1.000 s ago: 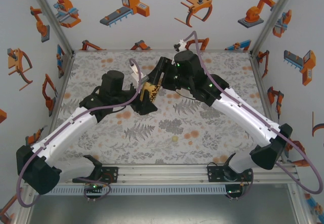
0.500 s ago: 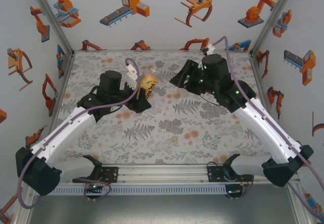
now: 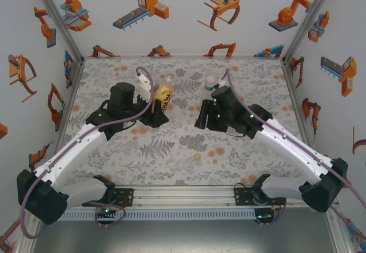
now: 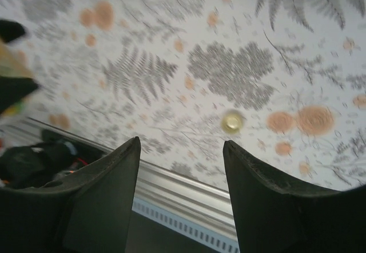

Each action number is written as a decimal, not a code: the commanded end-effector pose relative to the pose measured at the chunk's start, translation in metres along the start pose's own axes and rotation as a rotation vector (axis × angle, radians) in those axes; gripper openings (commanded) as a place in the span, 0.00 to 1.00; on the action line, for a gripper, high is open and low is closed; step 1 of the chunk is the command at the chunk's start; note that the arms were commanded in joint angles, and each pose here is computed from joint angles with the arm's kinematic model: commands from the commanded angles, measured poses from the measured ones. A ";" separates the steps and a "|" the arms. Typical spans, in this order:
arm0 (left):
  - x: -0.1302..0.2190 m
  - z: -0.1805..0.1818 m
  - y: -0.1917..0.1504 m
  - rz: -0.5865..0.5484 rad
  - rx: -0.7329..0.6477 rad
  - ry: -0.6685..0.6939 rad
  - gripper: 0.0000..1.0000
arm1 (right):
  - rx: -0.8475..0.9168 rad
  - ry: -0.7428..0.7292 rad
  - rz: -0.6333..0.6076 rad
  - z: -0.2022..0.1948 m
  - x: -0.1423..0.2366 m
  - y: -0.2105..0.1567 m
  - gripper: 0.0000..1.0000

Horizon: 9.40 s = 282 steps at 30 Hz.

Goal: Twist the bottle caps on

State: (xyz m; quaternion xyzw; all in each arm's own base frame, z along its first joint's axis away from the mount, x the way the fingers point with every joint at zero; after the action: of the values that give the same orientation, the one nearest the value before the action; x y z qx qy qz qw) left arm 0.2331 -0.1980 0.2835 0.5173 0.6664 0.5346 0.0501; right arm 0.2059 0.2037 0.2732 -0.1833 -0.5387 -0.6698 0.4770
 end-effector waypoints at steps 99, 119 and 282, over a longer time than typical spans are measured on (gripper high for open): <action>0.031 0.002 0.007 -0.180 0.035 0.055 0.05 | 0.127 -0.072 0.320 -0.018 -0.148 -0.100 0.20; 0.029 0.003 0.005 -0.179 0.057 0.049 0.05 | -0.047 -0.206 0.240 -0.098 -0.108 -0.082 0.44; 0.047 -0.027 -0.029 0.115 -0.404 -0.180 0.07 | 0.335 0.215 -0.152 0.000 0.032 0.020 0.16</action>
State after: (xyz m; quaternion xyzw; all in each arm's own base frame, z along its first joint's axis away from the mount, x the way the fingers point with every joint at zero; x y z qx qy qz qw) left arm 0.1937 -0.1806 0.2835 0.5737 0.5635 0.5834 0.1138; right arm 0.2118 0.1837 0.2692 -0.0960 -0.5874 -0.6412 0.4843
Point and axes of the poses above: each hand's point on the last joint's axis, 136 mm out from that joint toward the fingers, its own x axis back along the fingers, its own z axis along the line the jaws close on, y = z × x, the point moved 7 cm from there along x, back along the fingers, and after that the axes turned 9 degrees about x, right-handed, at the moved point
